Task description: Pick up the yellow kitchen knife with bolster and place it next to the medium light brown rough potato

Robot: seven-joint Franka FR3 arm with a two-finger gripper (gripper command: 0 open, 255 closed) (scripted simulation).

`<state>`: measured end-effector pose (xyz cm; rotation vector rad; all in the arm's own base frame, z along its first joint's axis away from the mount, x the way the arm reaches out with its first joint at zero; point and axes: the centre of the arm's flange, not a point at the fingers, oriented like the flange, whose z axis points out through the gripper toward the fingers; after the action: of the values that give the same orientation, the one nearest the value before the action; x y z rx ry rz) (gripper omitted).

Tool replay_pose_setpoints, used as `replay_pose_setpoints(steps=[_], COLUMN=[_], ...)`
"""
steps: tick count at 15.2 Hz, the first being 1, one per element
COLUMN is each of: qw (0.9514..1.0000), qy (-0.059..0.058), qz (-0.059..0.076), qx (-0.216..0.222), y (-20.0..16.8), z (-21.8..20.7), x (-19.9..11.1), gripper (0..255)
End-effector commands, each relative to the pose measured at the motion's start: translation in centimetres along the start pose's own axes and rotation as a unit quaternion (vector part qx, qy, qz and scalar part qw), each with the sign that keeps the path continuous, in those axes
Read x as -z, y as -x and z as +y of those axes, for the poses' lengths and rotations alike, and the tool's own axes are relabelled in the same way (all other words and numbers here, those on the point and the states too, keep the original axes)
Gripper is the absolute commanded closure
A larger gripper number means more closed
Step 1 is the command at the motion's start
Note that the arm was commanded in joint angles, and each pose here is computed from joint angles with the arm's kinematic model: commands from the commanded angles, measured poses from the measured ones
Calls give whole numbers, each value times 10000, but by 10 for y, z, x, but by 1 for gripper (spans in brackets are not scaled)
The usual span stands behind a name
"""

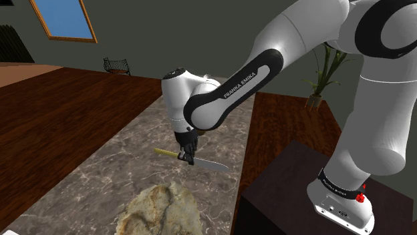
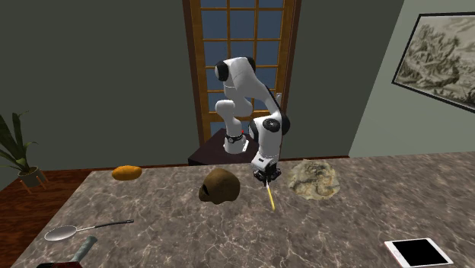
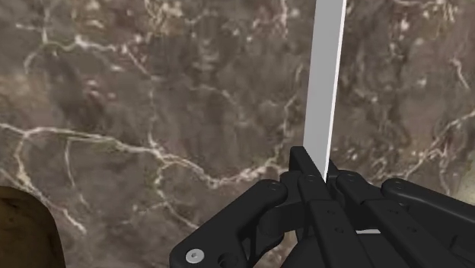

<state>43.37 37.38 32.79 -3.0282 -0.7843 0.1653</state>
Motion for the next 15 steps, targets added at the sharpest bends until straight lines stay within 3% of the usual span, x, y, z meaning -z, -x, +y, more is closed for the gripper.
replay_pose_setpoints(steps=[1, 4, 15], qw=[10000, 10000, 10000], qy=[0, 0, 0], qz=[0, 0, 0], qx=[0, 0, 0], y=[0, 0, 6], z=[0, 0, -2], x=[0, 0, 58], gripper=[255, 255, 255])
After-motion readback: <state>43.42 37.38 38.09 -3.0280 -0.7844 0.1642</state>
